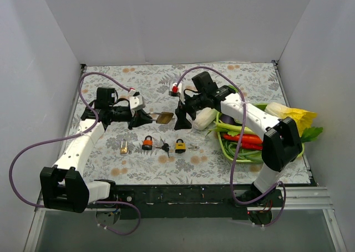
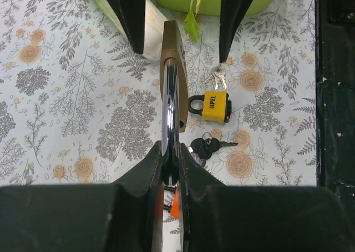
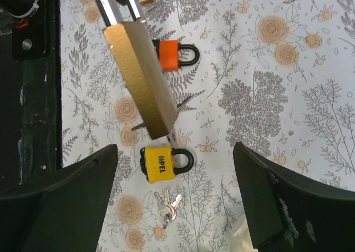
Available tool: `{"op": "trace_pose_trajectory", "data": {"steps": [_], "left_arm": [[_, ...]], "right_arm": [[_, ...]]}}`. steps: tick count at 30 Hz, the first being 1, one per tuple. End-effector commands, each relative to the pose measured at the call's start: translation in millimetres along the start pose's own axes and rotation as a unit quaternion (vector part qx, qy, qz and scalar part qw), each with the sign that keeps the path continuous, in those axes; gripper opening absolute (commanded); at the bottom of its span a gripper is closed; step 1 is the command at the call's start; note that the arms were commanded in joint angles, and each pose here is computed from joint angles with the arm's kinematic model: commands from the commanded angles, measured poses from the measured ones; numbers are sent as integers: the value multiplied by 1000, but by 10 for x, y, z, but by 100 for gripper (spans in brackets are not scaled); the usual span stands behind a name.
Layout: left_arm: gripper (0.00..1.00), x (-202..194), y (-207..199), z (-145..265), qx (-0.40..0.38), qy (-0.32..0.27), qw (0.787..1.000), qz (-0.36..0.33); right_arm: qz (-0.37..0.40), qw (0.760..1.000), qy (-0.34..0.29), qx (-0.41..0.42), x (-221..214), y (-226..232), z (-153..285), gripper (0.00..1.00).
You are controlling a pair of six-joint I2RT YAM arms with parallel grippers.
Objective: Lock with the key
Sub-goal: Pick up the lock from the center of the board.
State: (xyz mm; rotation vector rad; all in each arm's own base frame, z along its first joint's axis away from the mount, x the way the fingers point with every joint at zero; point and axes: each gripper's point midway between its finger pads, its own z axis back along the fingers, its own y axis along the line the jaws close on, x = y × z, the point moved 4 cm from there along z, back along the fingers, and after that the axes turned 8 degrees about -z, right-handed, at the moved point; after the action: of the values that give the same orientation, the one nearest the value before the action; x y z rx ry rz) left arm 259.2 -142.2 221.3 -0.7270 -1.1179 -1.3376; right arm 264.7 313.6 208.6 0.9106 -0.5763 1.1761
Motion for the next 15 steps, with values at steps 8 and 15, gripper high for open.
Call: {"op": "trace_pose_trajectory", "data": {"steps": [8, 15], "left_arm": [[0, 607, -58, 118, -29, -90, 994, -61], [0, 685, -77, 141, -34, -99, 993, -61]], "right_arm": [[87, 985, -114, 94, 505, 272, 85, 86], [88, 984, -108, 107, 490, 314, 6, 67]]}}
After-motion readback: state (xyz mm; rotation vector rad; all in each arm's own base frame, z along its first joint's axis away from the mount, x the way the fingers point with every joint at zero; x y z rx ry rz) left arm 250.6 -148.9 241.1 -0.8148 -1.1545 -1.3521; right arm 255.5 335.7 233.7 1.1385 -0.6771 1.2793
